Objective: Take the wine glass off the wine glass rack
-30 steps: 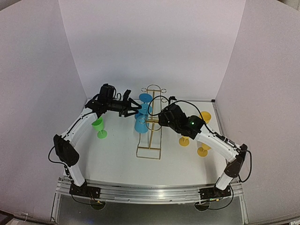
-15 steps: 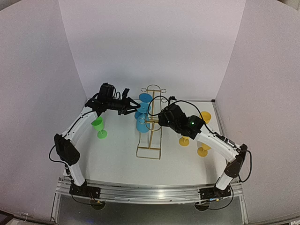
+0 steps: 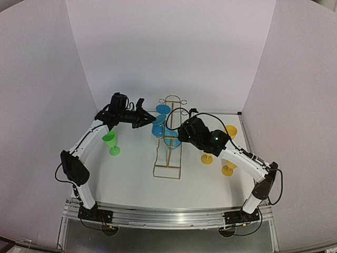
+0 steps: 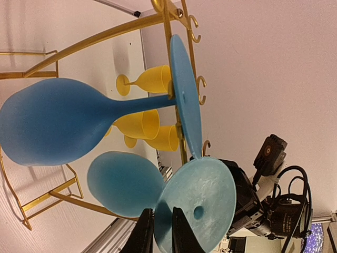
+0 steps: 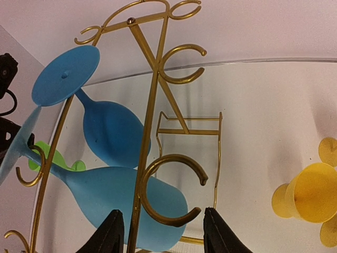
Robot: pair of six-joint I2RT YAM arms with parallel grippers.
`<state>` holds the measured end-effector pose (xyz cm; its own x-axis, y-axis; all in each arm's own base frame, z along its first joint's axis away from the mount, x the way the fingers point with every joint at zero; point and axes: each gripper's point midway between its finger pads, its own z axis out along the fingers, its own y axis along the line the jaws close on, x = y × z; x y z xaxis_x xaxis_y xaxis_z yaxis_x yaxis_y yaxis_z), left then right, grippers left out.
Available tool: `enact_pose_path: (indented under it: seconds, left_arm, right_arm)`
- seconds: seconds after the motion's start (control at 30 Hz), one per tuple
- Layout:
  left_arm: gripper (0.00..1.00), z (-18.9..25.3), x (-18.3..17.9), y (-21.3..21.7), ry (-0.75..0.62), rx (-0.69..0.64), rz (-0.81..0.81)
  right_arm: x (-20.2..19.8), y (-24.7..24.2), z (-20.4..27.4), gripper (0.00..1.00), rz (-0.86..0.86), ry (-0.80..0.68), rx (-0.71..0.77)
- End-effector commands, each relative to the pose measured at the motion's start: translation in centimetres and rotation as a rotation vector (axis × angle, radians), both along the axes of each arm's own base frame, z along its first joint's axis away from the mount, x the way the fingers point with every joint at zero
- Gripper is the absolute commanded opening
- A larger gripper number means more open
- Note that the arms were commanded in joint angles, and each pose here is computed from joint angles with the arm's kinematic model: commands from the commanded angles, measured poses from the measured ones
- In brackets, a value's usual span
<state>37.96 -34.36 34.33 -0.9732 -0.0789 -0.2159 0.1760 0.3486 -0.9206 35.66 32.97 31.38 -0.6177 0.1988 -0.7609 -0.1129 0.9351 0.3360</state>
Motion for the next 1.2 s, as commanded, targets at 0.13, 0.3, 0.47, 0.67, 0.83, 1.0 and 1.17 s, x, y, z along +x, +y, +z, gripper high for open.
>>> enact_pose_path:
  seconds: [0.13, 0.3, 0.47, 0.67, 0.83, 1.0, 1.17]
  left_arm:
    - [0.17, 1.5, -0.9, -0.6, 0.022, -0.066, -0.036]
    - [0.03, 1.9, -1.5, -0.6, 0.043, -0.081, -0.054]
    - [0.00, 2.4, -2.1, -0.5, 0.062, -0.097, -0.067]
    - [0.00, 2.6, -2.0, 0.8, 0.073, -0.098, -0.059]
    - [0.00, 3.4, -1.1, 3.3, 0.047, -0.098, -0.015]
    - [0.00, 3.1, -2.5, 4.0, 0.054, -0.091, -0.035]
    - [0.00, 3.4, -3.3, 6.3, -0.019, -0.044, -0.039]
  right_arm:
    - [-0.3, -0.5, -2.2, 0.46, 0.012, 0.052, -0.080]
    - [-0.2, -0.4, -2.2, 0.46, 0.011, 0.051, -0.084]
    - [-0.1, -0.4, -2.4, 0.46, 0.011, 0.052, -0.087]
    - [-0.2, -0.6, -2.2, 0.46, 0.004, 0.050, -0.083]
    - [-0.3, -0.9, -2.2, 0.46, -0.006, 0.048, -0.083]
    - [-0.2, -0.8, -2.1, 0.46, -0.006, 0.047, -0.080]
    - [-0.2, -0.6, -1.9, 0.46, 0.002, 0.045, -0.075]
